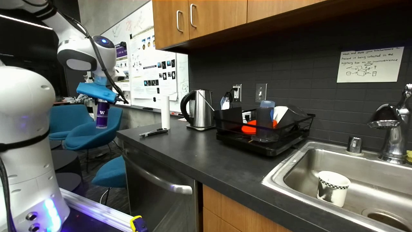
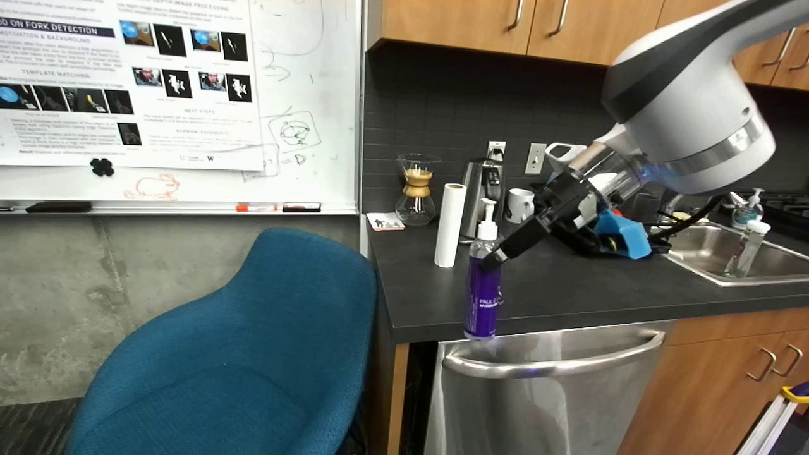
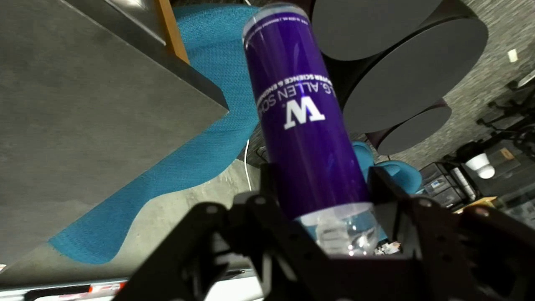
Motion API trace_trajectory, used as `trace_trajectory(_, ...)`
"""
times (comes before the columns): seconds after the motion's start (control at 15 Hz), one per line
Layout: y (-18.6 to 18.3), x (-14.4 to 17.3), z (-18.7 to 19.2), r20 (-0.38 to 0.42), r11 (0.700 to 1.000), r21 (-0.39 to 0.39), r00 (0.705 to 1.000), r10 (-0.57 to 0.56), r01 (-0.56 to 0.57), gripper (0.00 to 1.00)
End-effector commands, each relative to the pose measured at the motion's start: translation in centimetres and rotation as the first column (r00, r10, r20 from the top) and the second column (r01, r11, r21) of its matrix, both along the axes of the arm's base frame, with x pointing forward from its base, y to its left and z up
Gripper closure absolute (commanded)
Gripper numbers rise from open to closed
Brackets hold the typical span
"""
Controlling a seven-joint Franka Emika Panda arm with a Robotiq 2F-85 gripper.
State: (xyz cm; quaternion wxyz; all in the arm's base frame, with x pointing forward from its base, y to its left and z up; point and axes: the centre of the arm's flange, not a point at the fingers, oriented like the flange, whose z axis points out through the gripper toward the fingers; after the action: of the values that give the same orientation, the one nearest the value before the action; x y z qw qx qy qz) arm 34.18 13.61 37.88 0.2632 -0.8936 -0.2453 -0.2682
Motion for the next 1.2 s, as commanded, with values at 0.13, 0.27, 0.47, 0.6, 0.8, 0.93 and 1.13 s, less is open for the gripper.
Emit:
trace_trajectory(0.13,3.4,2.0,-1.1,0.062,0.996,0.036,0.995,-0.083,0.081,0.69)
trace_trajectory(0.27,4.0,3.2,-0.4,0.070,0.993,0.056,0.992,-0.109,0.105,0.69)
trace_trajectory(0.47,4.3,5.8,0.1,0.090,0.990,0.081,0.989,-0.119,0.112,0.69)
trace_trajectory(0.6,4.6,7.2,0.8,0.100,0.989,0.102,0.988,-0.120,0.110,0.69)
trace_trajectory(0.8,5.3,9.1,1.0,0.138,0.988,0.107,0.983,-0.123,0.109,0.69)
trace_trajectory(0.93,6.1,10.1,0.9,0.174,0.989,0.098,0.976,-0.128,0.113,0.69)
trace_trajectory(1.13,7.8,11.6,0.9,0.258,0.992,0.074,0.959,-0.119,0.103,0.69)
